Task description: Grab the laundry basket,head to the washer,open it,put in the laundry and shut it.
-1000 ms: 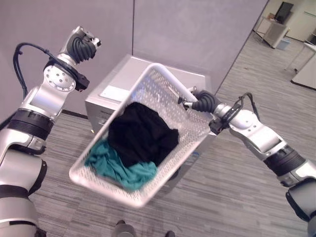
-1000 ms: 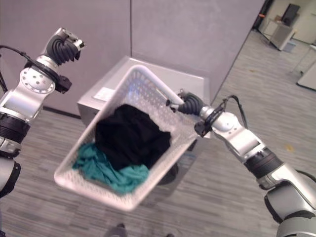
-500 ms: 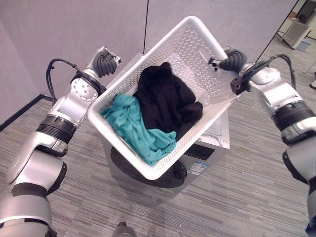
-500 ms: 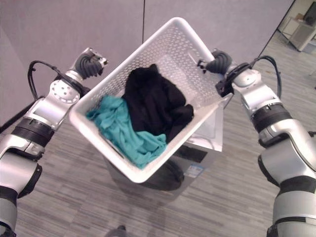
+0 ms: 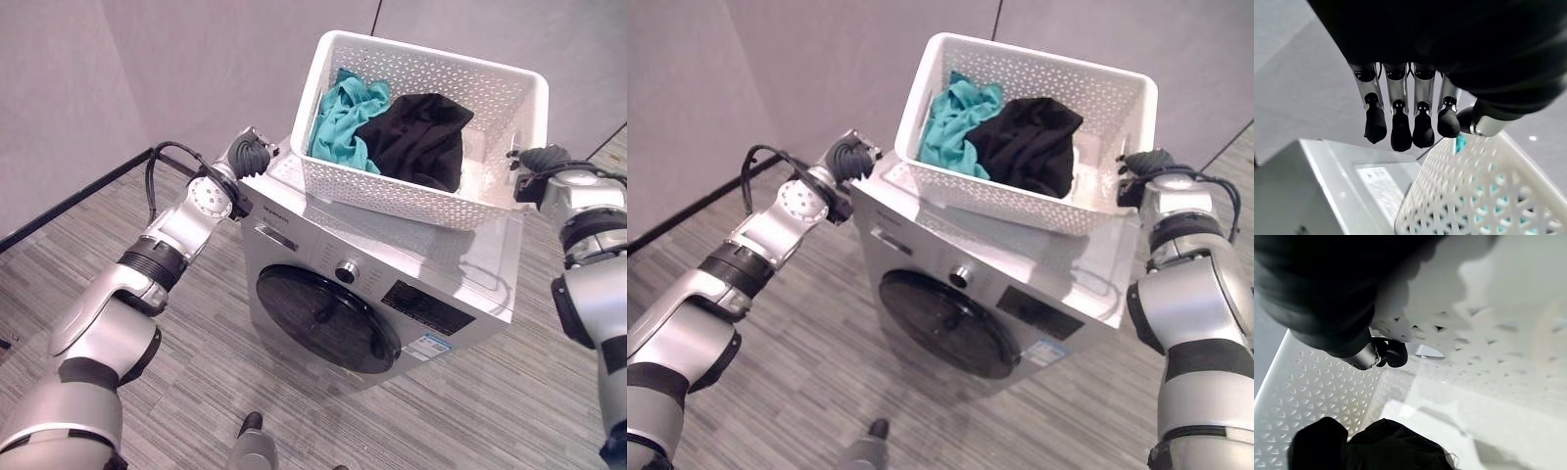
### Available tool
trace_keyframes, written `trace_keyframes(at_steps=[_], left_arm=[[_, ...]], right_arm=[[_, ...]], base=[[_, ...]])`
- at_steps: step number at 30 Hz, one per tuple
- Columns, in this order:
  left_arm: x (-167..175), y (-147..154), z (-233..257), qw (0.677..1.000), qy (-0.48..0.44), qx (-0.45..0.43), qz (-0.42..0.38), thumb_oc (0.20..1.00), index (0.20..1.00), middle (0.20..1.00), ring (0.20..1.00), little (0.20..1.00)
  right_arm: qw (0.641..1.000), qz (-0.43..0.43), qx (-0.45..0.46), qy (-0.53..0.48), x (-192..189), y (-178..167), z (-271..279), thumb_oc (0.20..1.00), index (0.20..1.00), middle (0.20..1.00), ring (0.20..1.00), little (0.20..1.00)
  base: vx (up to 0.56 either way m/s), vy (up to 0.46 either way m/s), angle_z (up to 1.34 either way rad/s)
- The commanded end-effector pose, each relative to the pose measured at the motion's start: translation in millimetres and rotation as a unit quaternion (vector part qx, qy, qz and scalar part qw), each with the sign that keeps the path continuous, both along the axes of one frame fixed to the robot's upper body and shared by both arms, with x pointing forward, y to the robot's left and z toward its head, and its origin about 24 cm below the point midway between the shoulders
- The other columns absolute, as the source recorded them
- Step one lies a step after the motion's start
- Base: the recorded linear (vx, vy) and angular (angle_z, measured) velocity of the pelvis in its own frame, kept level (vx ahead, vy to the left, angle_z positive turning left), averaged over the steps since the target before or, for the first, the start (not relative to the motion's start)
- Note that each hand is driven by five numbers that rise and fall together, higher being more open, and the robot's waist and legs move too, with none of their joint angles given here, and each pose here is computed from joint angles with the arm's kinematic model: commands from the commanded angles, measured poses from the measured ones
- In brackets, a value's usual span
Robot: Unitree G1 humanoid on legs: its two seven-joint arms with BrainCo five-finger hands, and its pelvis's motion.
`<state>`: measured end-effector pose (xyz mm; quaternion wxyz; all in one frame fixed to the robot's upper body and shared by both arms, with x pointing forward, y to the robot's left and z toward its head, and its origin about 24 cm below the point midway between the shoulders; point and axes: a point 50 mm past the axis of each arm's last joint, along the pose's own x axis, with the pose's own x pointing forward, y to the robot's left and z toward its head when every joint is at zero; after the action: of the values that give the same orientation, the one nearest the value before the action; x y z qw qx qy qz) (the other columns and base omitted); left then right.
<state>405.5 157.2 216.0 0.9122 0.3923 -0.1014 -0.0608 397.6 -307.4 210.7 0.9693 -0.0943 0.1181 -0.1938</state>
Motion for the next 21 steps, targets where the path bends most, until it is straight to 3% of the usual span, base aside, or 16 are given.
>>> trace_keyframes(at_steps=[1, 4, 7, 9, 10, 14, 16, 17, 21], left_arm=[[6.7, -26.9, 81.4, 0.994, -0.107, -0.015, -0.010, 0.200, 0.200, 0.200, 0.200, 0.200], [7.3, -25.3, 104.5, 0.991, -0.133, -0.019, 0.010, 0.200, 0.200, 0.200, 0.200, 0.200], [5.6, -21.9, 111.5, 0.989, -0.145, -0.024, 0.015, 0.479, 0.479, 0.479, 0.479, 0.479], [5.1, -20.5, 111.2, 0.989, -0.143, -0.025, 0.013, 0.570, 0.570, 0.570, 0.570, 0.570], [4.6, -19.0, 111.3, 0.989, -0.144, -0.028, 0.013, 1.000, 1.000, 1.000, 1.000, 1.000], [4.2, -13.1, 108.6, 0.989, -0.141, -0.034, 0.016, 1.000, 1.000, 1.000, 1.000, 1.000], [5.6, -8.5, 103.6, 0.990, -0.132, -0.044, 0.021, 1.000, 1.000, 1.000, 1.000, 1.000], [7.0, -7.0, 101.6, 0.991, -0.125, -0.049, 0.025, 1.000, 1.000, 1.000, 1.000, 1.000], [9.6, 2.4, 95.8, 0.991, -0.111, -0.056, 0.043, 1.000, 1.000, 1.000, 1.000, 1.000]], right_arm=[[0.997, 0.010, -0.044, -0.054, 5.0, 6.6, 32.7, 0.200, 0.200, 0.200, 0.200, 0.200], [0.998, 0.022, -0.066, -0.013, 6.1, 11.1, 12.3, 0.200, 0.200, 0.200, 0.200, 0.200], [0.996, -0.002, -0.085, 0.013, -2.7, -8.1, 7.8, 0.200, 0.200, 0.200, 0.200, 0.200], [0.995, -0.025, -0.094, 0.029, -12.2, -26.4, 6.3, 0.200, 0.200, 0.200, 0.200, 0.200], [0.994, -0.037, -0.100, 0.035, -17.2, -35.6, 6.7, 0.200, 0.200, 0.200, 0.200, 0.200], [0.988, -0.060, -0.123, 0.066, -32.6, -59.7, 3.3, 0.200, 0.200, 0.200, 0.200, 0.200], [0.984, -0.070, -0.133, 0.093, -42.1, -72.2, -3.7, 0.539, 0.539, 0.539, 0.539, 0.539], [0.982, -0.074, -0.138, 0.108, -46.0, -76.6, -7.4, 1.000, 1.000, 1.000, 1.000, 1.000], [0.985, -0.048, -0.120, 0.114, -38.9, -64.2, -20.1, 1.000, 1.000, 1.000, 1.000, 1.000]], base=[[-0.02, 0.026, 0.19], [0.00, 0.012, 0.07], [0.00, 0.005, -0.01], [0.00, 0.000, 0.00], [0.00, 0.000, 0.00], [0.00, 0.000, 0.00], [0.00, 0.000, 0.00], [0.00, 0.000, 0.00], [0.01, 0.015, -0.08]])
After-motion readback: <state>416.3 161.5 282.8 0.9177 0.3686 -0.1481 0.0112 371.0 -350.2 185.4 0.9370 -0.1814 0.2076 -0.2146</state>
